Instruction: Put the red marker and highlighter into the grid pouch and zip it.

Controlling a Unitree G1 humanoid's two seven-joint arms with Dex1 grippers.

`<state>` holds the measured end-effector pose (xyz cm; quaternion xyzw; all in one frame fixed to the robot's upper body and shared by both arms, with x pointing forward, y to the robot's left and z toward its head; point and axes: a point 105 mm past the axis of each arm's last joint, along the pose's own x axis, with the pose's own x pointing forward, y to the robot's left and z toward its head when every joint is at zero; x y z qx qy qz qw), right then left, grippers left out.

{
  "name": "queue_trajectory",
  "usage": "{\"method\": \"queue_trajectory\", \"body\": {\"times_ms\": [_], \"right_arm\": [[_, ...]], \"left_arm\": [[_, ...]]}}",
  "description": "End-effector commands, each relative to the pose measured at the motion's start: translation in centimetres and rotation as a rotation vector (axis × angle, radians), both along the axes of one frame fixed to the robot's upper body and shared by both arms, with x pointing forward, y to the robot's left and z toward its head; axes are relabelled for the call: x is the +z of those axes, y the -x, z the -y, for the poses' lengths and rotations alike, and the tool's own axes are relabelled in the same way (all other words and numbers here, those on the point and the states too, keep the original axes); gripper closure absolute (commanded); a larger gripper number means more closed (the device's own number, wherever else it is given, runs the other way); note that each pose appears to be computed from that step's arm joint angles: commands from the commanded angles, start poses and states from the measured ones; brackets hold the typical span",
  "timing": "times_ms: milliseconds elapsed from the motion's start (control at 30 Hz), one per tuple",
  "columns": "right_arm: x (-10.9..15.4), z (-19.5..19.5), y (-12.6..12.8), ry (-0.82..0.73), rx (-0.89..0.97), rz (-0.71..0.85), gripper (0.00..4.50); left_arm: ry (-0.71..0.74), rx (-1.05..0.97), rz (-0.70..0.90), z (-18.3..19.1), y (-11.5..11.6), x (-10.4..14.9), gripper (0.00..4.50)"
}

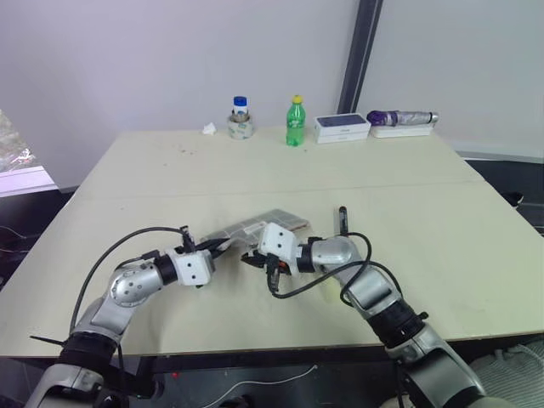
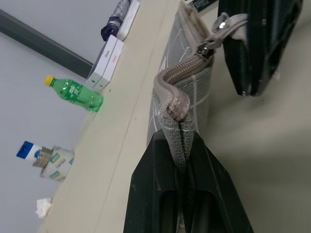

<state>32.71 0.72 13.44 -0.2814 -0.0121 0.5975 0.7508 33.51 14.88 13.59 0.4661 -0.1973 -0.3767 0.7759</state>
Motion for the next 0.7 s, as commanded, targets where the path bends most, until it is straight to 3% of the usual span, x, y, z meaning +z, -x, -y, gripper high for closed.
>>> {"method": "queue_trajectory", "body": {"times_ms": [33,267,400,700], "right_arm": [[2.6,-2.0,0.8,-0.064,0.065,0.076,4.46],[2.1,-0.5,-1.0,-0.035,-0.014,0.091,4.46],[2.1,-1.0,0.4,-0.051,0.067,0.101,4.46],[1.9,-2.5,2.7,-0.027,0.221,0.136,4.46]], "left_arm": [[-0.045,-0.039,0.036,0.9,0.2,0.3,4.5],[-0.079,-0.034,0.064,-0.2,0.7,0.3,4.5],[-0.175,-0.026,0.091,-1.0,0.9,-1.0,4.5],[-0.171,-0.016,0.094,0.1,0.2,-1.2,4.5]]}}
